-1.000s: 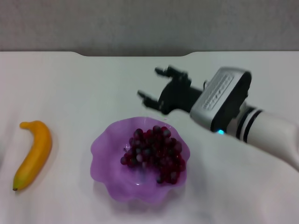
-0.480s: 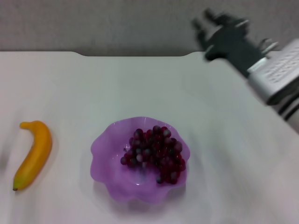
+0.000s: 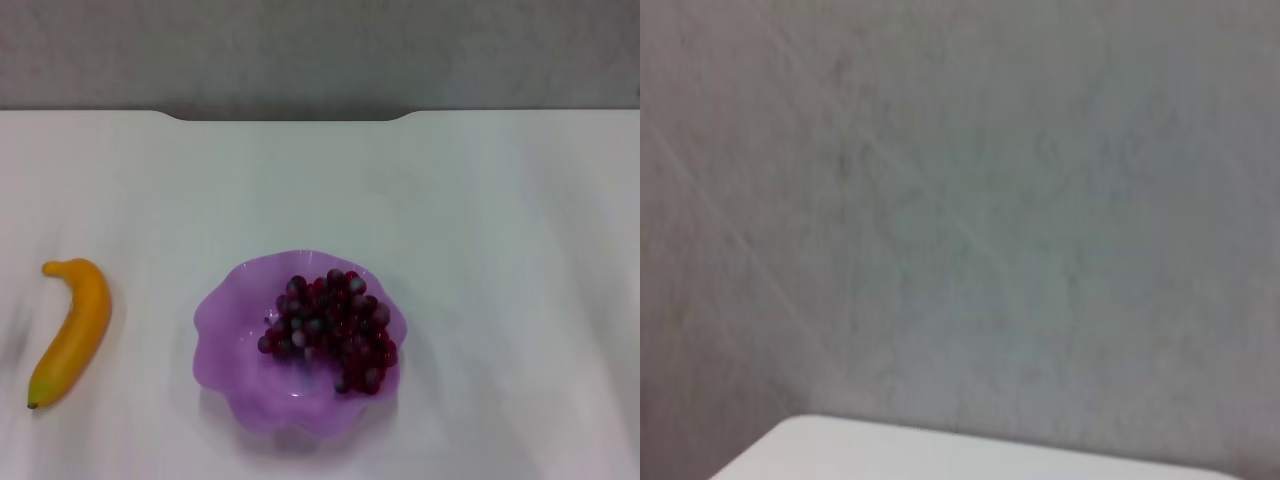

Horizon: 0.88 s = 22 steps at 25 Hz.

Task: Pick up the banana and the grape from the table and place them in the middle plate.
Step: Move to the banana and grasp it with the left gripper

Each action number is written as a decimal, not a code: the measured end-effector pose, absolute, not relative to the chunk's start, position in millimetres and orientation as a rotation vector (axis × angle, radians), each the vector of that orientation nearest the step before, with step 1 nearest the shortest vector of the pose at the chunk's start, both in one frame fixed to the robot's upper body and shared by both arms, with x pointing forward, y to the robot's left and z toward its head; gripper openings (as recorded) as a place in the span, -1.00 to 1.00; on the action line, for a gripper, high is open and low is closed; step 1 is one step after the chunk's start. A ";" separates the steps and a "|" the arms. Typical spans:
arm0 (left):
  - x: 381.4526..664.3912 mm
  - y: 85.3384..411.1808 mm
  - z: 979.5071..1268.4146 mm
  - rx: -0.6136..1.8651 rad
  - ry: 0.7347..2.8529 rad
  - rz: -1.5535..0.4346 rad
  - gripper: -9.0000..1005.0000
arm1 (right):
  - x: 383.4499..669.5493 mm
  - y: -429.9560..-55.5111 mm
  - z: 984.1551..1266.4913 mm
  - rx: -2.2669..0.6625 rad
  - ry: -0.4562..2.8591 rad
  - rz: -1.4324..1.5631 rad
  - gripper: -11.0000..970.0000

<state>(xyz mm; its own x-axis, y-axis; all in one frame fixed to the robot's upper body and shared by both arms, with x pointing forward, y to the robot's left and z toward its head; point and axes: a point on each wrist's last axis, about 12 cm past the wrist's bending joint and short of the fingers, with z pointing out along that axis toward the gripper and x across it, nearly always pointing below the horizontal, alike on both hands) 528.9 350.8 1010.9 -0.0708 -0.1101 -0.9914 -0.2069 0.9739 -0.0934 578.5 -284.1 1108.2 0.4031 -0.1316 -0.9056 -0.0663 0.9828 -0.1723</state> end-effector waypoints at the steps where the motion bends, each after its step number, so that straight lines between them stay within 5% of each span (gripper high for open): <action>1: 528.6 350.3 1012.7 -0.245 1.628 0.071 0.72 | 574.2 -289.4 1107.2 -0.169 1.150 -0.053 -0.92; 14: 537.3 315.9 1019.2 -0.139 1.607 -0.133 0.72 | 472.5 -352.7 1065.2 -0.008 1.126 -0.235 -0.98; 22: 539.4 306.7 1014.4 -0.089 1.658 -0.154 0.72 | 456.3 -369.9 1054.4 0.128 1.160 -0.256 -0.98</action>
